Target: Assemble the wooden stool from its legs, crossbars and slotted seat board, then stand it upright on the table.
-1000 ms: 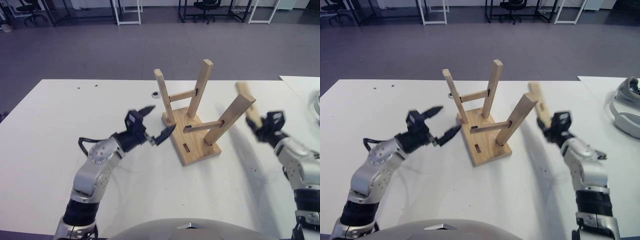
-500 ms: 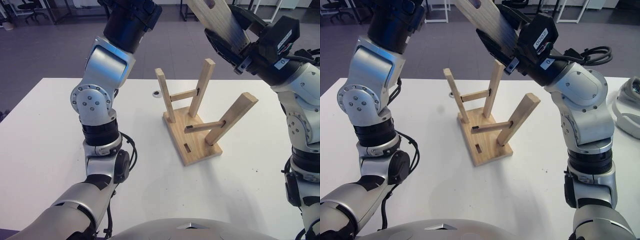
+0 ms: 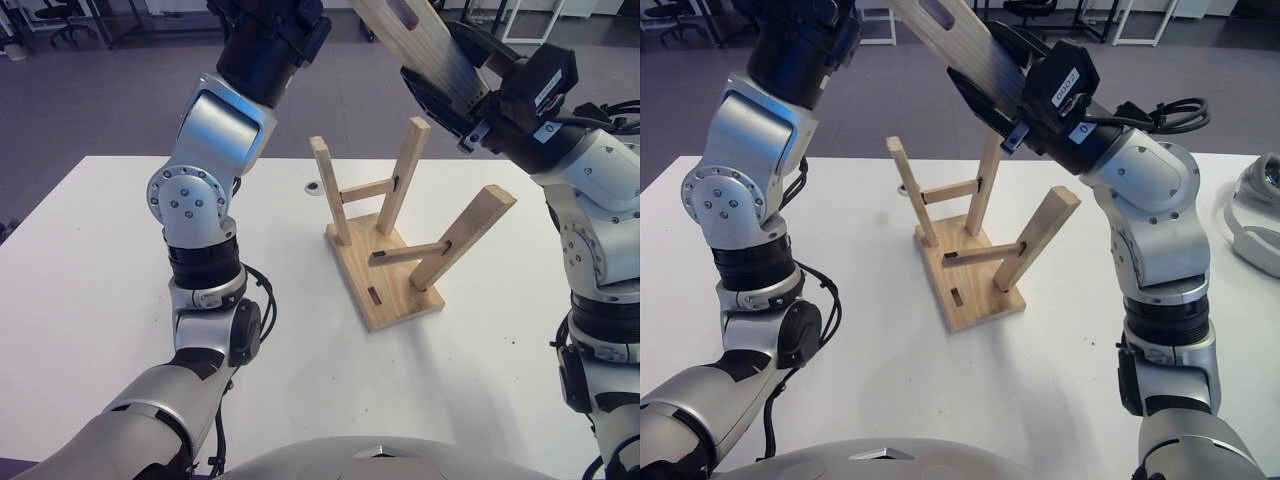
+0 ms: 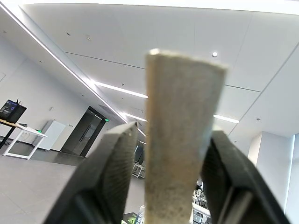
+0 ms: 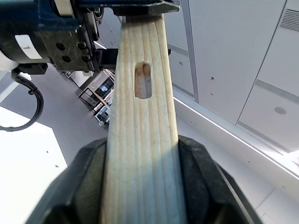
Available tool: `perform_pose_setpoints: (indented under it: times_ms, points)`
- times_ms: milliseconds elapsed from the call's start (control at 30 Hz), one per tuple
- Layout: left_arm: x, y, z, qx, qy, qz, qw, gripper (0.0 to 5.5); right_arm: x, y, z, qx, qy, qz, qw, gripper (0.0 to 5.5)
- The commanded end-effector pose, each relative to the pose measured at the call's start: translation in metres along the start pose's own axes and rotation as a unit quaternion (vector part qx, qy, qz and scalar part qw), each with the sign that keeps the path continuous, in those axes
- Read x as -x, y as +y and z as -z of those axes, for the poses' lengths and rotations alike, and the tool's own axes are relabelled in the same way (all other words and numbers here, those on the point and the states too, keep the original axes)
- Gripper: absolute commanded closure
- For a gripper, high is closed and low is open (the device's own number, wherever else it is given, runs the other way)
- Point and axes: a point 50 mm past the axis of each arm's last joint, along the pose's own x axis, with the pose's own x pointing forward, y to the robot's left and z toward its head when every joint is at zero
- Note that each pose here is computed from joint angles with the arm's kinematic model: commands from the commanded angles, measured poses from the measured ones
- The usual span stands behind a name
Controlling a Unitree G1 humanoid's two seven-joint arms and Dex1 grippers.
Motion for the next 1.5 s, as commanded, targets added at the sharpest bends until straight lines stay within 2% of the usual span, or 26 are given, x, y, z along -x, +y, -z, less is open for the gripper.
perform_pose_setpoints:
  times_ms: [33,100,133,267,367,433,500,600,667,700,733,833,933,1000,1200,1300,1500]
  points:
    - [-0.006,-0.009,-0.002,-0.011,0.007,0.016,1.000,4.12,-0.008,-0.004,-0.010,0.018,-0.024,-0.007,1.000,3.43]
    - [-0.007,-0.009,-0.001,-0.011,0.008,0.018,1.000,4.37,-0.008,-0.003,-0.010,0.019,-0.022,-0.013,1.000,3.43]
    - [-0.007,-0.009,-0.001,-0.012,0.008,0.018,1.000,4.37,-0.008,-0.002,-0.010,0.016,-0.018,-0.016,1.000,3.05]
    - [-0.005,-0.002,-0.009,-0.037,-0.012,-0.012,0.999,4.45,-0.008,-0.003,-0.008,0.007,-0.011,-0.010,1.000,2.29]
    - [-0.001,0.007,-0.018,-0.050,-0.029,-0.047,0.997,4.48,0.001,-0.028,-0.009,-0.042,-0.014,0.076,0.996,1.72]
    - [0.005,0.017,-0.021,-0.053,-0.031,-0.081,0.995,4.48,0.021,-0.051,0.014,-0.101,0.054,0.156,0.981,1.47]
    - [0.010,0.027,-0.018,-0.058,-0.015,-0.111,0.992,4.48,0.051,-0.054,0.050,-0.155,0.165,0.193,0.955,1.47]
    - [0.019,0.040,-0.010,-0.083,0.025,-0.153,0.984,4.48,0.092,-0.021,0.102,-0.206,0.309,0.160,0.915,1.47]
    - [0.102,0.022,-0.015,-0.115,0.039,-0.183,0.976,4.48,0.116,0.017,0.134,-0.230,0.383,0.113,0.887,1.47]
    - [0.126,0.009,-0.009,-0.128,0.062,-0.190,0.971,4.48,0.127,0.034,0.145,-0.233,0.412,0.091,0.876,1.47]
    - [0.140,-0.001,-0.001,-0.137,0.091,-0.196,0.967,4.48,0.140,0.053,0.156,-0.227,0.444,0.067,0.864,1.47]
    - [0.159,-0.009,0.019,-0.141,0.144,-0.225,0.953,4.48,0.169,0.103,0.177,-0.205,0.509,-0.015,0.836,1.47]
    - [0.185,-0.005,0.025,-0.147,0.157,-0.291,0.932,4.48,0.170,0.140,0.170,-0.224,0.479,-0.108,0.842,1.47]
    - [0.197,0.000,0.026,-0.141,0.134,-0.340,0.920,4.48,0.162,0.153,0.160,-0.245,0.443,-0.144,0.850,1.47]
    - [0.217,0.017,0.034,-0.146,0.086,-0.435,0.884,4.48,0.136,0.166,0.148,-0.237,0.383,-0.175,0.875,1.47]
    - [0.221,0.031,0.041,-0.148,0.076,-0.450,0.878,4.48,0.127,0.170,0.146,-0.231,0.365,-0.183,0.883,1.47]
    - [0.226,0.054,0.054,-0.163,0.097,-0.459,0.868,4.48,0.135,0.173,0.151,-0.208,0.379,-0.192,0.881,1.47]
